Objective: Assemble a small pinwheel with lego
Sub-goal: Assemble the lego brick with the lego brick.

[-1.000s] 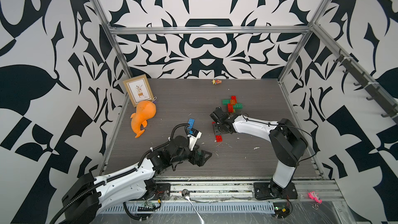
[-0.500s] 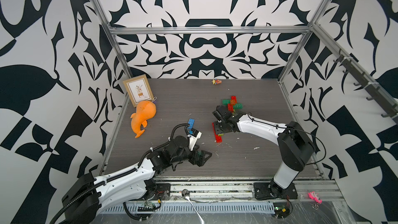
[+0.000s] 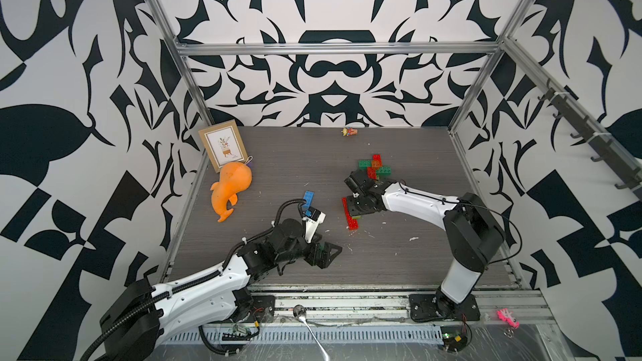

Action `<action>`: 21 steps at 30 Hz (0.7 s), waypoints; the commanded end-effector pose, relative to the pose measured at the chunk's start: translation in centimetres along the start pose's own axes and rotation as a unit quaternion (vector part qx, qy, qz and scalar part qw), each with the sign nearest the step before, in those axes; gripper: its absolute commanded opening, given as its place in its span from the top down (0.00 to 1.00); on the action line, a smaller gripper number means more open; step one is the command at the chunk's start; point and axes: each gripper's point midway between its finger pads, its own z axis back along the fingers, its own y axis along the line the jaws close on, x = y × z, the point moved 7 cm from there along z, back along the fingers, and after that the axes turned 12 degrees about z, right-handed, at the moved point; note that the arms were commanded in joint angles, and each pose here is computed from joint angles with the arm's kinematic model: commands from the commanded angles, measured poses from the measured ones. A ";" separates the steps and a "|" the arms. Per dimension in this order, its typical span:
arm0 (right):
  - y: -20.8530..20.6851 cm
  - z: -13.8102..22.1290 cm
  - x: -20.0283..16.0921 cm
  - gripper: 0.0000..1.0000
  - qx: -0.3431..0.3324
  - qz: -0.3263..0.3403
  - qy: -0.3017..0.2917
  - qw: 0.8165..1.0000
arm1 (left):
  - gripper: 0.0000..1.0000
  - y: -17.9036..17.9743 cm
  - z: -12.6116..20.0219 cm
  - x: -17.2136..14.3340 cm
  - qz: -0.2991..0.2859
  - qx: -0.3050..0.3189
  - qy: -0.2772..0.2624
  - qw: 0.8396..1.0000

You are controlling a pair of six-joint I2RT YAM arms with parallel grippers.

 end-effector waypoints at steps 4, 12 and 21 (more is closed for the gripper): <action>0.0 0.2 0.5 0.60 0.002 0.001 0.000 1.000 | 0.00 0.2 -0.1 -0.3 0.000 -0.001 0.006 1.000; 0.0 0.1 0.5 0.64 0.001 0.001 0.000 1.000 | 0.00 0.4 -0.3 0.0 -0.001 0.007 0.000 1.000; 0.0 0.2 0.3 0.85 0.004 0.003 -0.001 1.000 | 0.00 1.0 -1.0 1.1 0.044 0.023 -0.057 0.997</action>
